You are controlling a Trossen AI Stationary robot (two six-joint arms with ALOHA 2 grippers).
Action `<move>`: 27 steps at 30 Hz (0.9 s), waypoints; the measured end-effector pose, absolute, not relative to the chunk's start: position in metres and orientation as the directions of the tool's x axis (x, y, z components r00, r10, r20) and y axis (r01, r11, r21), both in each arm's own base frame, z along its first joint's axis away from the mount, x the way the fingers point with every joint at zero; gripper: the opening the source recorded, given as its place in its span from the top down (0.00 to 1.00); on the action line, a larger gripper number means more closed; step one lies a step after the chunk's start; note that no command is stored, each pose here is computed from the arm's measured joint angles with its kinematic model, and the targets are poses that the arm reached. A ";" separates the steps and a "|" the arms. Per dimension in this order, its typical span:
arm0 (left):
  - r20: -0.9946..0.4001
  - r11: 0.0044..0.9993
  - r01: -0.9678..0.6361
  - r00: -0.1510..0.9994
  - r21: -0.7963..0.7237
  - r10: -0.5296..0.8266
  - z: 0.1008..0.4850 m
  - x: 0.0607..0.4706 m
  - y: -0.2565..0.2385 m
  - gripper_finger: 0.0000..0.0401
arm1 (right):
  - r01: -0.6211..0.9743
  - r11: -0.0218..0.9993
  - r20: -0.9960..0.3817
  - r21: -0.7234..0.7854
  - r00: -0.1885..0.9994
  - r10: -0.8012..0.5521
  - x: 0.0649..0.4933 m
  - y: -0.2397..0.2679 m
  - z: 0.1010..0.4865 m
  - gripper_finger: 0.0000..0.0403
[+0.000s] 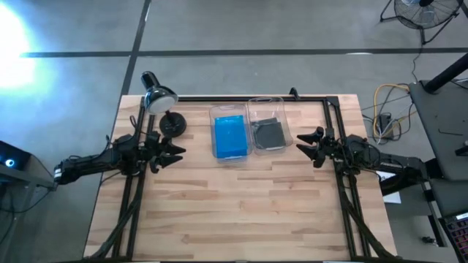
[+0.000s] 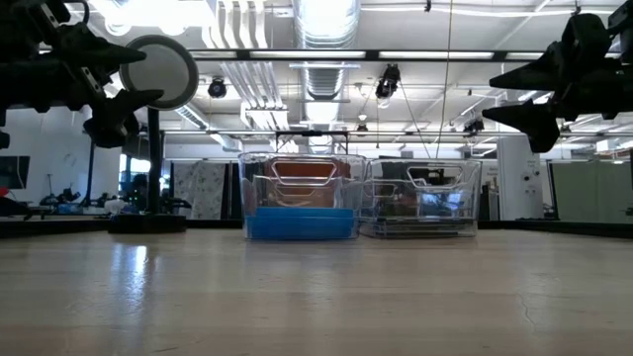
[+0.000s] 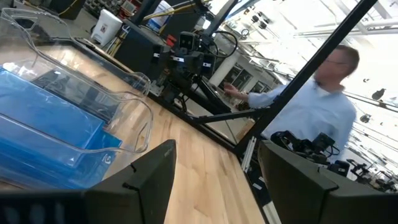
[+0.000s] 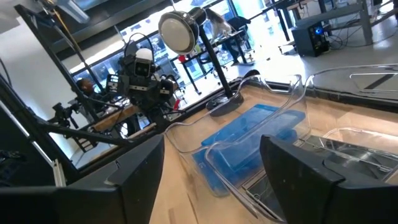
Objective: Pick & place jewel cases by type
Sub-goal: Return to Home Position
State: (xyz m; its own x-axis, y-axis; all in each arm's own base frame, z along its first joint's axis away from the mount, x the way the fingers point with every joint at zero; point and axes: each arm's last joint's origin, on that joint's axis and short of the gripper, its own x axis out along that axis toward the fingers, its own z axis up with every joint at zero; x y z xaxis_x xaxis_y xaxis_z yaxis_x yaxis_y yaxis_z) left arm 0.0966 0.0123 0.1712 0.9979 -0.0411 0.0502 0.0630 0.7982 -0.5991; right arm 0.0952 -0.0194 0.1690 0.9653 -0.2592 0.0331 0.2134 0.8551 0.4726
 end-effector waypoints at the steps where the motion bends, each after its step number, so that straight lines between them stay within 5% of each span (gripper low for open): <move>1: 0.050 0.798 0.063 0.998 -0.599 -0.041 0.171 0.097 0.012 0.47 | 0.214 0.855 0.033 0.473 0.965 -0.259 0.095 -0.019 0.169 0.36; 27: 0.051 0.798 0.063 0.998 -0.599 -0.041 0.171 0.097 0.012 0.47 | 0.213 0.855 0.033 0.473 0.965 -0.259 0.095 -0.019 0.169 0.37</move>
State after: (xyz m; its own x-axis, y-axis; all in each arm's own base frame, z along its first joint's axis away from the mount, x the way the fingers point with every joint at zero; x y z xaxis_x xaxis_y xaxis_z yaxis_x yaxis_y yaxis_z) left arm 0.0966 0.0124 0.1714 0.9979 -0.0407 0.0510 0.0631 0.7983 -0.5989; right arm 0.0952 -0.0194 0.1691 0.9653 -0.2591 0.0333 0.2132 0.8551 0.4726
